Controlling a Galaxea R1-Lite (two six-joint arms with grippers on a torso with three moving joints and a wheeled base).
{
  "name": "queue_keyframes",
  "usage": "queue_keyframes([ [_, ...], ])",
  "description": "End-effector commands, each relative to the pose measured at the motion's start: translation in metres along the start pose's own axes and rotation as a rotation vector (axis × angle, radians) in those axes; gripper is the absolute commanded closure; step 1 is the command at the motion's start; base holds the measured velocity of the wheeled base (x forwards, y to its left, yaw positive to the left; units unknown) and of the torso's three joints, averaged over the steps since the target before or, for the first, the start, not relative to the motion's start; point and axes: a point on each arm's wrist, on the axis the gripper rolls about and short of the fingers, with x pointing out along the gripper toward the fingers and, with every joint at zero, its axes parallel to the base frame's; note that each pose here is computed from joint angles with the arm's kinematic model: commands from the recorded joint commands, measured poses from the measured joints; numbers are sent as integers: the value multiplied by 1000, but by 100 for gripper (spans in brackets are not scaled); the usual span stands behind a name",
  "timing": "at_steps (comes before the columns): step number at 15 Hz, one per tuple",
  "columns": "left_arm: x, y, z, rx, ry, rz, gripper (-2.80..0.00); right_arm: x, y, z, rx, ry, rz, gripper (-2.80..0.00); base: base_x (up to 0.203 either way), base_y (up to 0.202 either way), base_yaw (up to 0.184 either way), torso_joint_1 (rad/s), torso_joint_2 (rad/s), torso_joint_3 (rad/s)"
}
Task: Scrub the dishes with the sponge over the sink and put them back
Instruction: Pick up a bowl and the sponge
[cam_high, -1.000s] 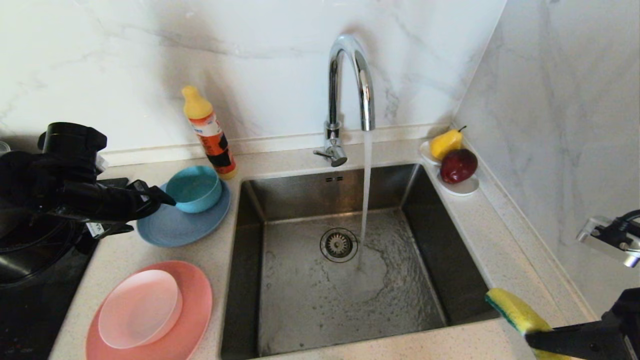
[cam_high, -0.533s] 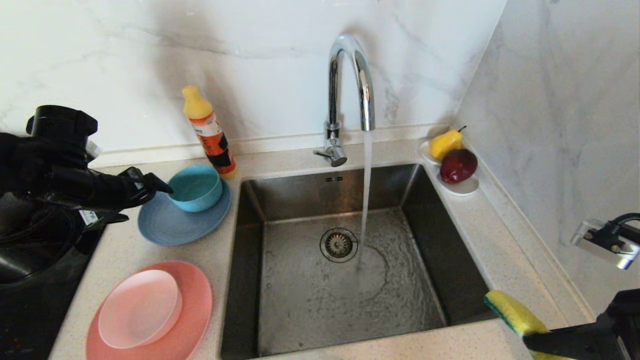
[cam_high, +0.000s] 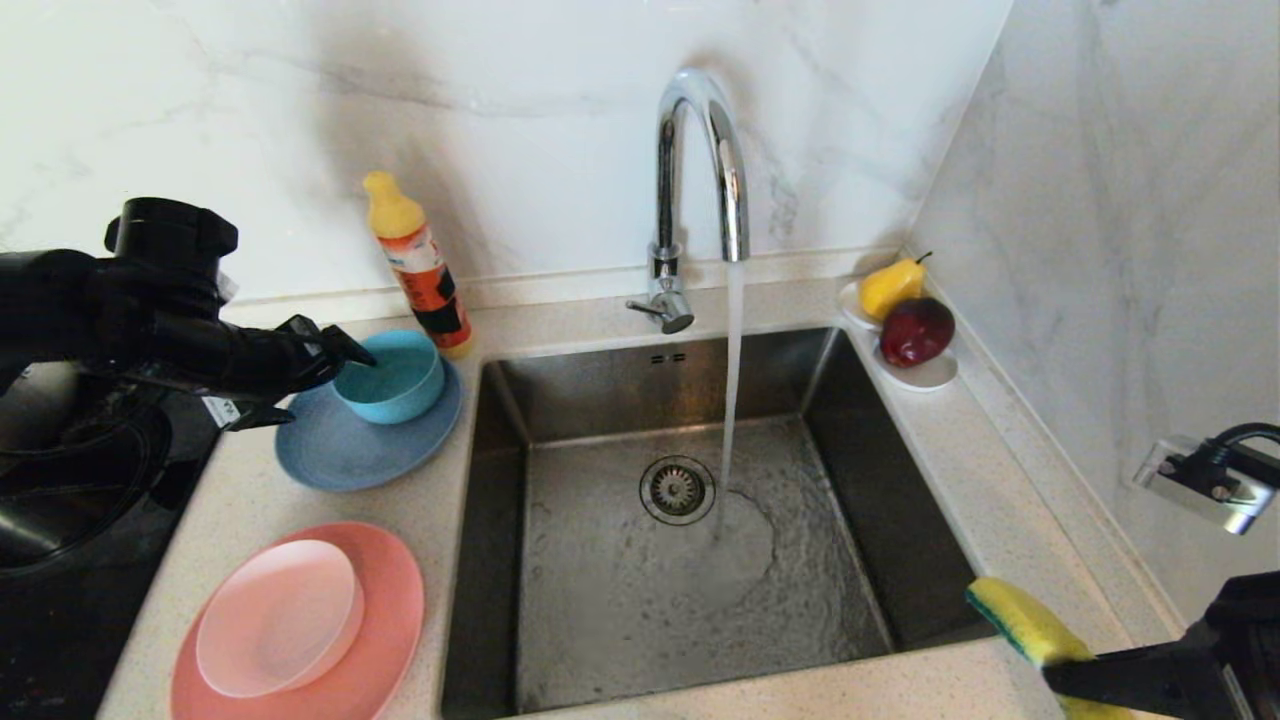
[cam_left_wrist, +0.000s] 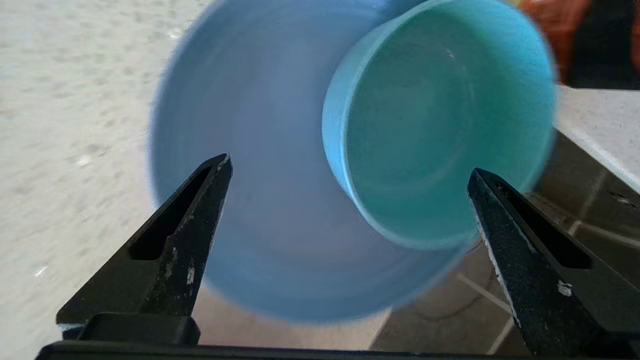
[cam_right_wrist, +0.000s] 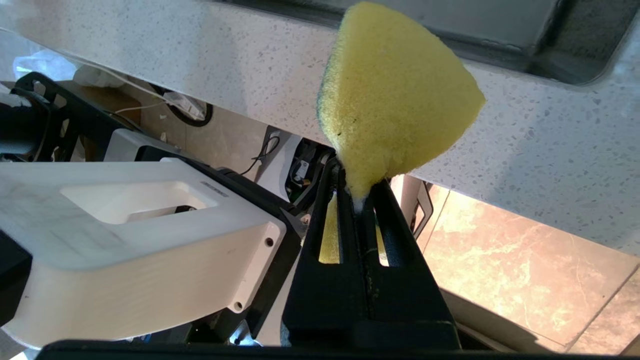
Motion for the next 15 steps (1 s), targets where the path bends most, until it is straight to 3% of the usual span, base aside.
queue_keyframes([
  [1,27,6,-8,-5,48,24,-280,2,-3,1,13,9,-10,0,0,0,0,0,0,0],
  [8,40,10,-10,-2,38,40,-280,2,-6,2,27,1,-18,0,0,0,0,0,0,0],
  [13,27,26,2,27,-23,134,-280,3,-5,4,27,5,-10,0,0,0,0,0,0,0],
  [15,22,35,5,43,-10,166,-280,4,-5,7,25,4,-8,0,0,0,0,0,0,0],
])
